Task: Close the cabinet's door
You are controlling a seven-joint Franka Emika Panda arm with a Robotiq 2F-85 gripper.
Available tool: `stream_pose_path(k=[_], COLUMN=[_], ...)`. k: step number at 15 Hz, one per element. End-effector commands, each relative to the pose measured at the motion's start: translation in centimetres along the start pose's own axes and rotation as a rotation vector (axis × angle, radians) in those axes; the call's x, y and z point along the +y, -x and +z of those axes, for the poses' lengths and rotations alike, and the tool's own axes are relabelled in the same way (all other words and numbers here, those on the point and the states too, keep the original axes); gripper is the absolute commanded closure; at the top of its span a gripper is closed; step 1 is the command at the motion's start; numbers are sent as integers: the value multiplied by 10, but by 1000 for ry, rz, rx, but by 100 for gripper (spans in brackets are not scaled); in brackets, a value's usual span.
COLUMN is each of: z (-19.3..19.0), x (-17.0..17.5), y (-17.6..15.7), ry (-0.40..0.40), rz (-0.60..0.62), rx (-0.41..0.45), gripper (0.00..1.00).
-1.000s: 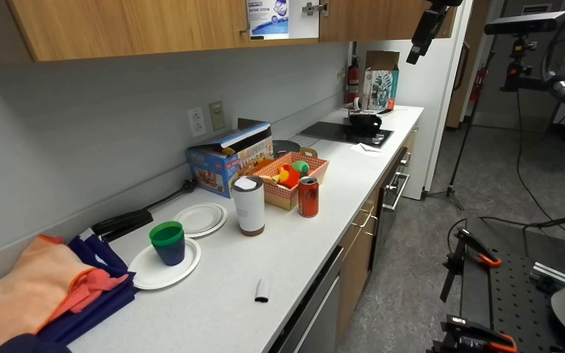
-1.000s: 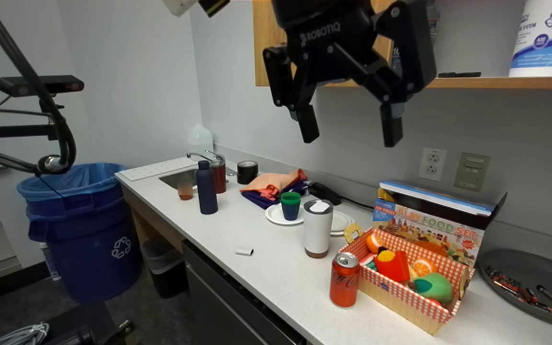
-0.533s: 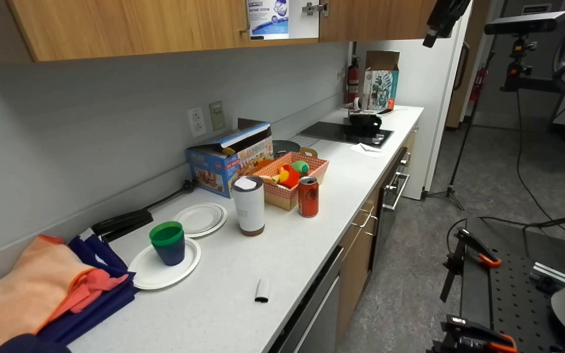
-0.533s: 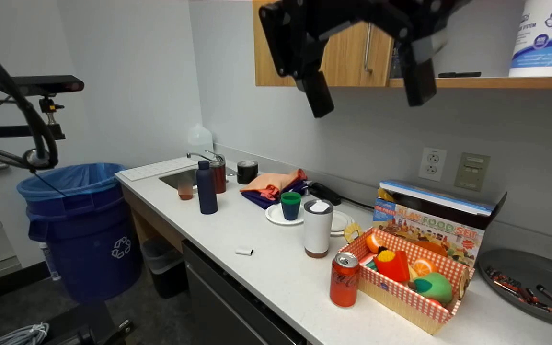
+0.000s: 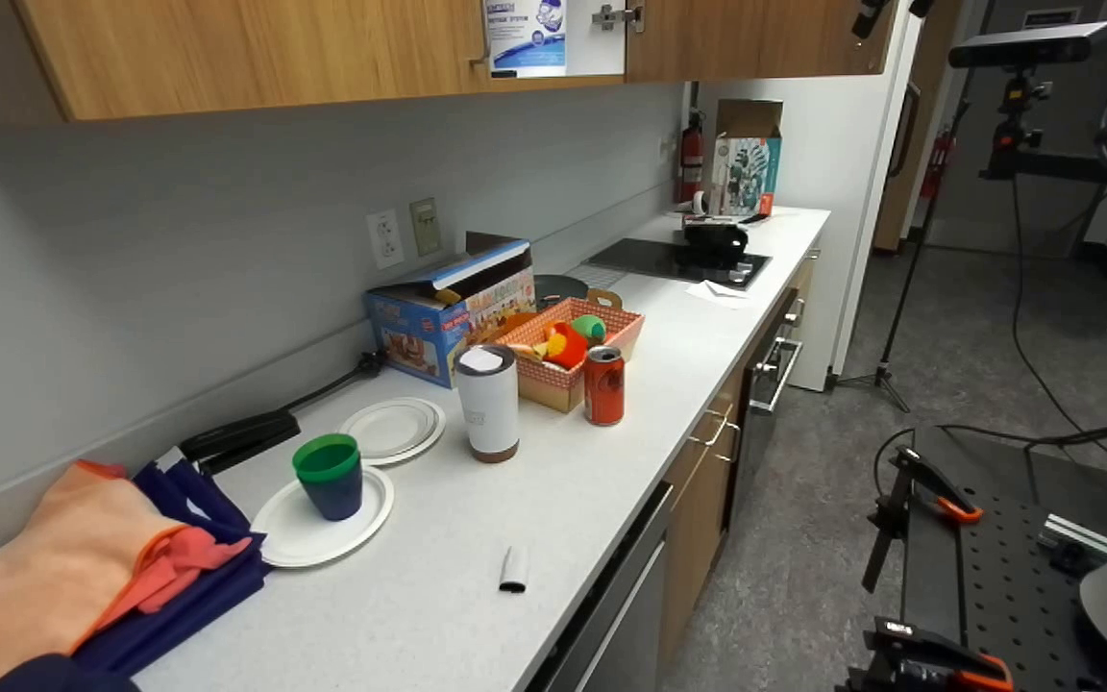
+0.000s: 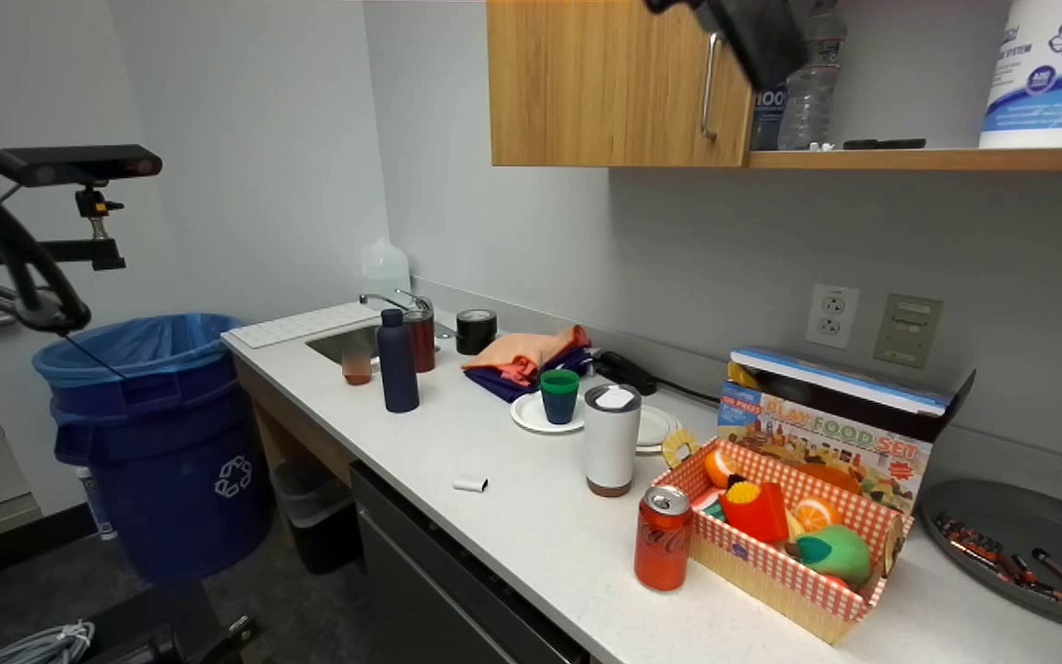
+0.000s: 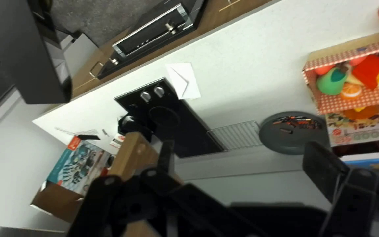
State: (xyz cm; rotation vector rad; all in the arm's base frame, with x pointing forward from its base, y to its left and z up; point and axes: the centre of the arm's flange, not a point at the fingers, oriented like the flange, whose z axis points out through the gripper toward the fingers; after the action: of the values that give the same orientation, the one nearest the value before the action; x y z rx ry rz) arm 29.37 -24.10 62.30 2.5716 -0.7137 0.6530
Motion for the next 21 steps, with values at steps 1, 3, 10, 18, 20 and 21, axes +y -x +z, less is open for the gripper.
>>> stream_pose_path(k=[1,3,10,18,20,21], z=[-1,0,-6,-26,-28,-28], x=[6,12,42,78,79,80], y=[-3,-7,-24,-44,-52,-57], ry=[24,50,117,130,122,121], rz=[28,56,104,56,-6,-24], rx=[32,65,69,144,193,219], gripper=[0,0,0,0,0,0])
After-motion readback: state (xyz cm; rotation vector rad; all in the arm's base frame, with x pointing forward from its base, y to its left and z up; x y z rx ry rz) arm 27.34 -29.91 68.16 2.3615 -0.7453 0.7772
